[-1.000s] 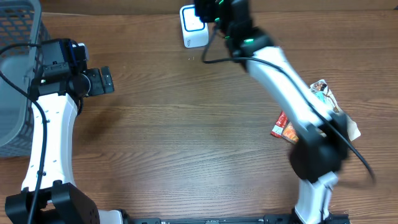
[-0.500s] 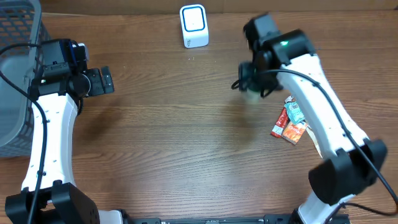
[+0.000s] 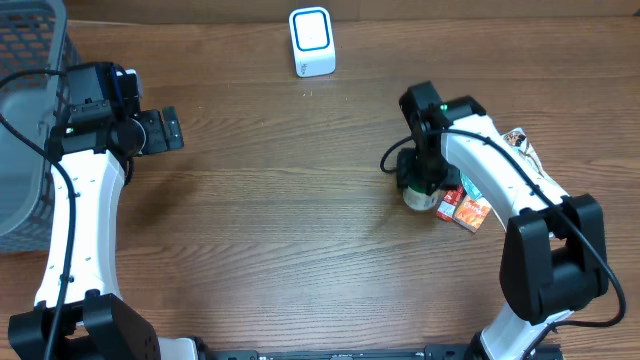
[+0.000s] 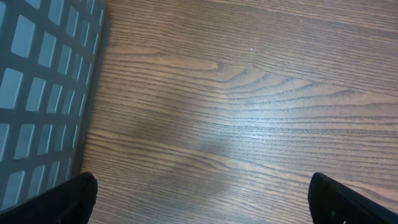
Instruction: Scan the item barcode
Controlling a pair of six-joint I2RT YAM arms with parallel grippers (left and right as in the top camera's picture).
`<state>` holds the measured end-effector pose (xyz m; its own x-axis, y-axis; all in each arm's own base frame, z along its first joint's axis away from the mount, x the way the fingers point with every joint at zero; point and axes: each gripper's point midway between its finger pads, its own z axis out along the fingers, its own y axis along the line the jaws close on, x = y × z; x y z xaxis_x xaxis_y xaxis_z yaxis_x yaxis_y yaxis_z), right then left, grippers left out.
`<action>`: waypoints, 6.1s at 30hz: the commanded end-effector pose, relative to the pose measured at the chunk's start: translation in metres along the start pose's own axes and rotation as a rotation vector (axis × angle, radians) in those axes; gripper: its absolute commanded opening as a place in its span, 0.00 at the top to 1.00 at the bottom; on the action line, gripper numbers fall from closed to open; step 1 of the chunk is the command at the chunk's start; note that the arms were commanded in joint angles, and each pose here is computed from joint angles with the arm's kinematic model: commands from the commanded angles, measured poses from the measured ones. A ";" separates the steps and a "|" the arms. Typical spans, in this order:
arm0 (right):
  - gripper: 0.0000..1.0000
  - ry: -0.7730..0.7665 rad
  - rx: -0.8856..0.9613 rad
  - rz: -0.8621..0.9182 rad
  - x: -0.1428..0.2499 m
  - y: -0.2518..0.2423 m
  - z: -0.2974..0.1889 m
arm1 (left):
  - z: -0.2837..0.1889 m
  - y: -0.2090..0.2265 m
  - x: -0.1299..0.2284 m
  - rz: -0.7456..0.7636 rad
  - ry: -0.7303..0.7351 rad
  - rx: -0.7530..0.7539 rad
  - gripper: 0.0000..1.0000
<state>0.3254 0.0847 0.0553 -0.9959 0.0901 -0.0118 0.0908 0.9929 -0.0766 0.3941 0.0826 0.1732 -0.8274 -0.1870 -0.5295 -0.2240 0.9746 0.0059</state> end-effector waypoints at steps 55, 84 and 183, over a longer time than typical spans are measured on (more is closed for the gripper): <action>0.00 -0.218 -0.075 0.030 -0.048 0.009 -0.001 | 0.000 -0.001 -0.002 -0.008 -0.003 -0.001 0.00; 0.00 -0.714 -0.269 0.072 -0.031 -0.012 -0.193 | 0.000 0.000 -0.002 -0.008 -0.003 -0.002 0.00; 0.00 -1.488 -0.462 0.032 0.077 -0.058 -0.111 | 0.000 0.000 -0.002 -0.008 -0.003 -0.002 0.00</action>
<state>0.2428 0.0416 0.1721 -0.0718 0.2656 -0.9614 -0.1640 0.9476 0.2740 0.3941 0.0827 0.1733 -0.8272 -0.1869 -0.5299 -0.2242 0.9745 0.0062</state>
